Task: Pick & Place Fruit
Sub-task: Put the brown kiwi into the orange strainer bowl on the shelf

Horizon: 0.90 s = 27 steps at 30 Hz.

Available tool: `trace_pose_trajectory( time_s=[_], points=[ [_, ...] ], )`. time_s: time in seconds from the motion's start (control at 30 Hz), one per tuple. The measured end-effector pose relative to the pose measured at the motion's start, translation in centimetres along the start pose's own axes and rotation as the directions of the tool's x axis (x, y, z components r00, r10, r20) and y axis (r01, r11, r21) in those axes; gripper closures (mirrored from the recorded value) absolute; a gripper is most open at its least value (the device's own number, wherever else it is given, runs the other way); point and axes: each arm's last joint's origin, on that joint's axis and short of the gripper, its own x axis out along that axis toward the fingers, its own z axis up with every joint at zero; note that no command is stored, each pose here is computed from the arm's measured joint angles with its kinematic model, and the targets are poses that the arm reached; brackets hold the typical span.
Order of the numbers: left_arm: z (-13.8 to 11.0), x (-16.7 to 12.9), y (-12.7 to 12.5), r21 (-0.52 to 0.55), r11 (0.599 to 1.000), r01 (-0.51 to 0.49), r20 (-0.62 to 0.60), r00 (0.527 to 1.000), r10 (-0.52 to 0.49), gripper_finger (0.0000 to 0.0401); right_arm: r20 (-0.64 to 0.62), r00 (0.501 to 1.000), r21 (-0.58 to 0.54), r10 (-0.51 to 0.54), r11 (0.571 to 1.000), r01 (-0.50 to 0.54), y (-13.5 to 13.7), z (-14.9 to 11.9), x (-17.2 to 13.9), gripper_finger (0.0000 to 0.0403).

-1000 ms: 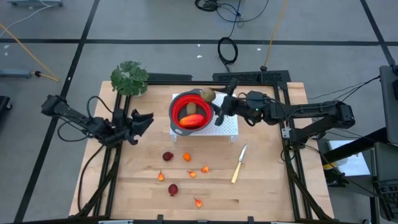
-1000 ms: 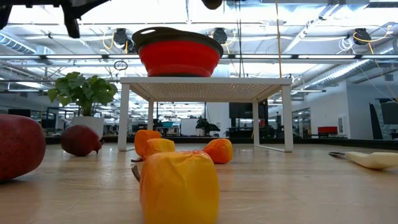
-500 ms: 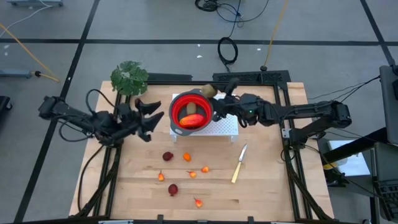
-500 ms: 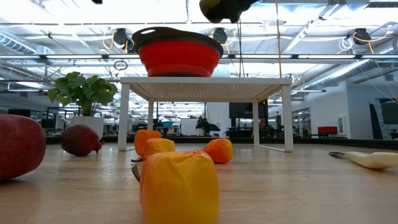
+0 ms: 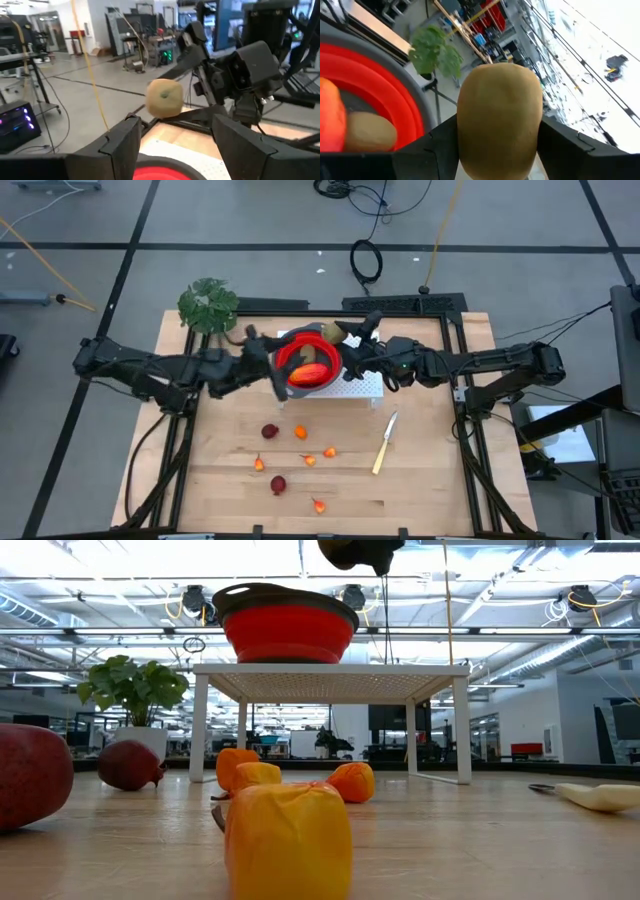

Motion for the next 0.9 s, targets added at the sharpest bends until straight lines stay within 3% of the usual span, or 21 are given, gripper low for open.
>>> trace_pose_trajectory(
  time_s=[0.3,0.47,0.9],
  points=[
    [0.7,4.2,-0.3,0.047,0.999,0.004,-0.064,0.998,-0.001,0.0155,-0.024,1.000,-0.057,-0.015,0.998,0.014,0.5,0.6,-0.6,0.0188],
    [0.5,5.9,-0.1,0.073,0.996,0.056,-0.087,0.995,-0.049,0.0155,-0.001,1.000,-0.059,0.002,0.998,-0.002,0.9,1.2,-1.2,0.0188],
    [0.3,7.1,-0.2,0.071,0.987,0.144,-0.102,0.985,-0.136,0.0155,0.045,0.998,-0.063,0.036,0.997,-0.033,1.7,2.3,-2.2,0.0188]
  ],
)
